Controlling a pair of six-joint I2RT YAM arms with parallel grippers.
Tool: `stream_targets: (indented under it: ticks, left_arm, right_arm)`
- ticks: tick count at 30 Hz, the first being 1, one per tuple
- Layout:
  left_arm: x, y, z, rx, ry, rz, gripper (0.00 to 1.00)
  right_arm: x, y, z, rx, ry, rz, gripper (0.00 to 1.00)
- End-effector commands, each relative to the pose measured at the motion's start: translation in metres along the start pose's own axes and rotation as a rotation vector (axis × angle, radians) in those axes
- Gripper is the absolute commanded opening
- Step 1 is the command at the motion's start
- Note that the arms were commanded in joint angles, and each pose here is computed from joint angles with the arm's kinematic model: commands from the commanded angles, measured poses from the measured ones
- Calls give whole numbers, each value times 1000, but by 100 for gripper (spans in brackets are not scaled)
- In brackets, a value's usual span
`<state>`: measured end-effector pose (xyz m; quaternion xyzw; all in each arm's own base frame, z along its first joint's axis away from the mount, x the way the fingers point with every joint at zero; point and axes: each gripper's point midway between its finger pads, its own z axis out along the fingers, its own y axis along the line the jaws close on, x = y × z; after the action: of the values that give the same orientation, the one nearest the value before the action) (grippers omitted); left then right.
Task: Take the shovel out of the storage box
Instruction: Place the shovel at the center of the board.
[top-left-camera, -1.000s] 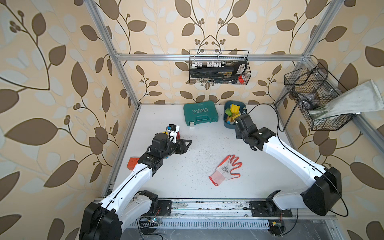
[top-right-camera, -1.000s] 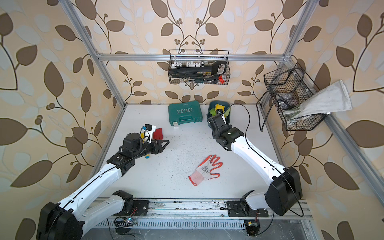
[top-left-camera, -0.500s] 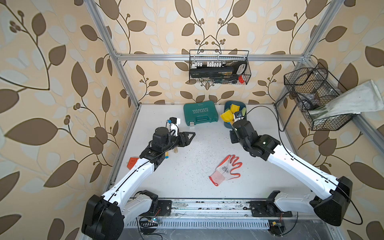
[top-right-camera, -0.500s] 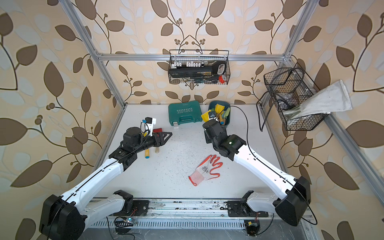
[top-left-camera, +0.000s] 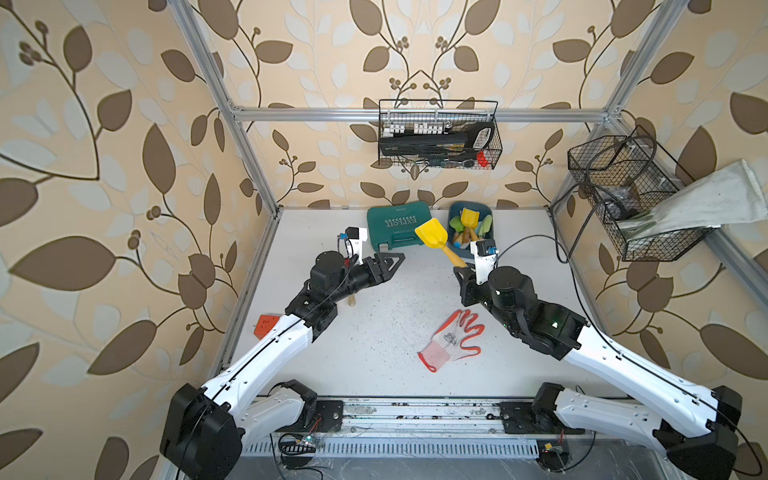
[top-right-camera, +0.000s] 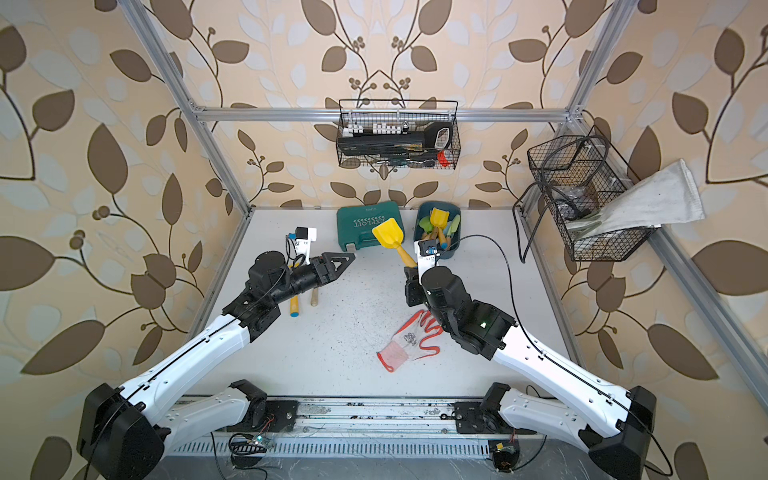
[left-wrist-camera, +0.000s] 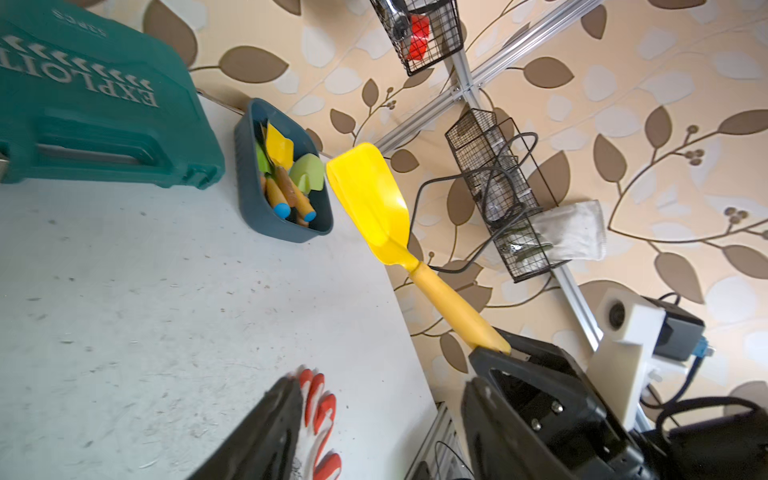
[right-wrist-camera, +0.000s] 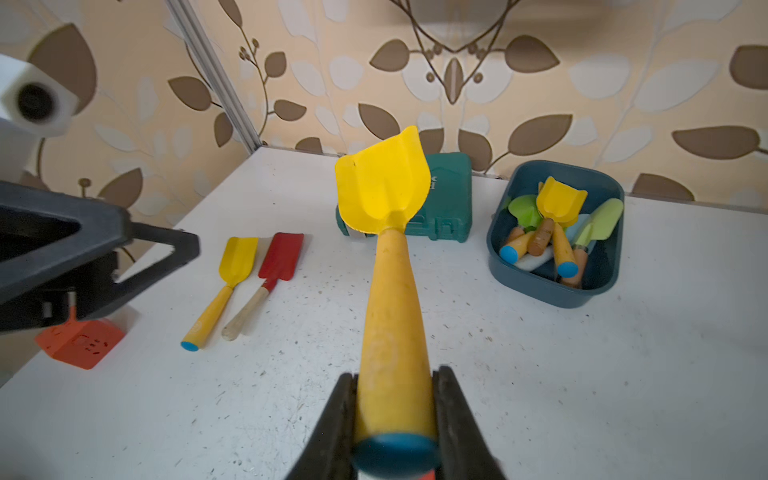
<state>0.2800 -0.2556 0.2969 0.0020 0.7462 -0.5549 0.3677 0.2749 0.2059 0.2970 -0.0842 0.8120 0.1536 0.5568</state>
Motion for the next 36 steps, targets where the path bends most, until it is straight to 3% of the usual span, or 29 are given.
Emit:
stream_targets:
  ticks: [1, 11, 25, 36]
  left_arm:
    - [-12, -30, 5, 71, -62, -3, 69]
    - [-13, -48, 16, 143, -96, -34, 70]
    - [-23, -56, 22, 226, -150, -86, 68]
    - [-19, -64, 29, 247, -118, -84, 55]
  right_arm:
    - [-24, 18, -12, -68, -123, 64, 1]
    - [-34, 52, -23, -122, -192, 52, 1]
    - [-24, 73, -20, -166, -174, 59, 2]
    - [-14, 86, -13, -187, -154, 52, 2]
